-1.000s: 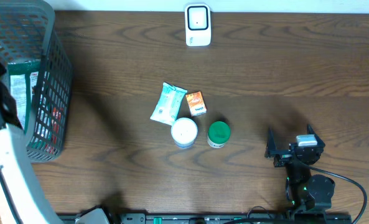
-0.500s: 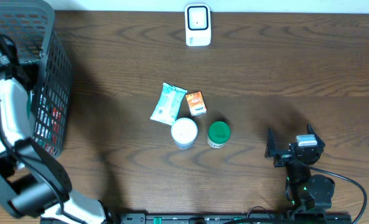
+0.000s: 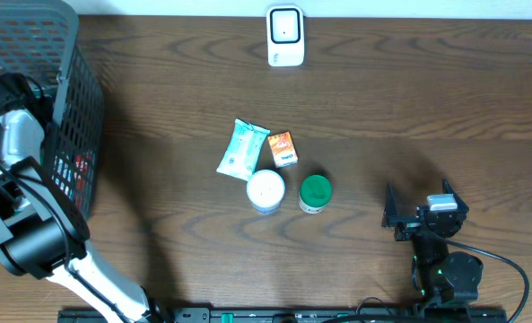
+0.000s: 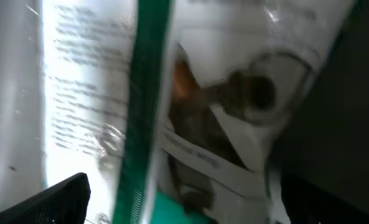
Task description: Scan the item barcode
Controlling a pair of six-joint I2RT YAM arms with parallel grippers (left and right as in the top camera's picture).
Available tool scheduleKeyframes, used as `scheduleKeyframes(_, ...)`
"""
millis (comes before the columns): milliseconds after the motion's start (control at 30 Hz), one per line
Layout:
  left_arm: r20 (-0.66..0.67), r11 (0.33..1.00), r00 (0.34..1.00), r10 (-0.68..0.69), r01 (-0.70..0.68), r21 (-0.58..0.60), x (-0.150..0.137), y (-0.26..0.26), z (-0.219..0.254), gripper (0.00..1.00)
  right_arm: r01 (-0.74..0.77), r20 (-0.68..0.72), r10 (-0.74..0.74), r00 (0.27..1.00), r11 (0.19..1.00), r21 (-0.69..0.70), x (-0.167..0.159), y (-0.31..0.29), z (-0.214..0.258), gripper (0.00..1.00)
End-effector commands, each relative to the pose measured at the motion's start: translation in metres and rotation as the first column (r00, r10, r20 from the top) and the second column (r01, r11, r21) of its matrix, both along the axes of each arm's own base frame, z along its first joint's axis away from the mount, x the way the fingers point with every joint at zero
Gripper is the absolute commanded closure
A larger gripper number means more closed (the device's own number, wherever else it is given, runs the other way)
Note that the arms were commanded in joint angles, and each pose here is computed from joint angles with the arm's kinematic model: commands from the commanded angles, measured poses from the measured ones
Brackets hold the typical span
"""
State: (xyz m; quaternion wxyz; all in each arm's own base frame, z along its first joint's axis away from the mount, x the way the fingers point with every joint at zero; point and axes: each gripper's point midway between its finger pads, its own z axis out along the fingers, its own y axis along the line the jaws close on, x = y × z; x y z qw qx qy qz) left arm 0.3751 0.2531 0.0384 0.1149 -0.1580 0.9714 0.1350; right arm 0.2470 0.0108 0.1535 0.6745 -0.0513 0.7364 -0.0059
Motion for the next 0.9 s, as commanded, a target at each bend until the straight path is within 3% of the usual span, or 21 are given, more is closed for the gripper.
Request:
scheduleKeyframes(0, -0.111, 1.0, 0.994, -0.01, 0.012, 0.01, -0.017, 0.006, -0.029, 0.07, 0.003, -0.007, -0.003, 1.0, 1.0, 0.011, 0.0, 0.0, -0.002, 0.01)
scheduleKeyframes(200, -0.09, 0.998, 0.995, 0.03, -0.025, 0.065, -0.019, 0.026, -0.024, 0.31, 0.003, -0.008, -0.003, 1.0, 1.0, 0.011, 0.0, 0.0, -0.002, 0.01)
scheduleKeyframes(467, -0.107, 0.993, 0.991, 0.082, -0.072, 0.094, -0.033, 0.043, -0.022, 0.31, 0.003, -0.008, -0.003, 1.0, 1.0, 0.011, 0.0, 0.0, -0.002, 0.01)
scheduleKeyframes(633, -0.126, 0.972, 0.976, 0.18, -0.157, 0.173, -0.049, 0.063, -0.016, 0.31, 0.003, -0.008, -0.003, 1.0, 1.0, 0.011, 0.0, 0.0, -0.002, 0.01)
scheduleKeyframes(867, -0.09, 0.966, 0.975, 0.203, -0.184, 0.181, -0.046, 0.07, -0.015, 0.31, 0.002, -0.008, -0.002, 1.0, 1.0, 0.011, 0.0, 0.0, -0.002, 0.01)
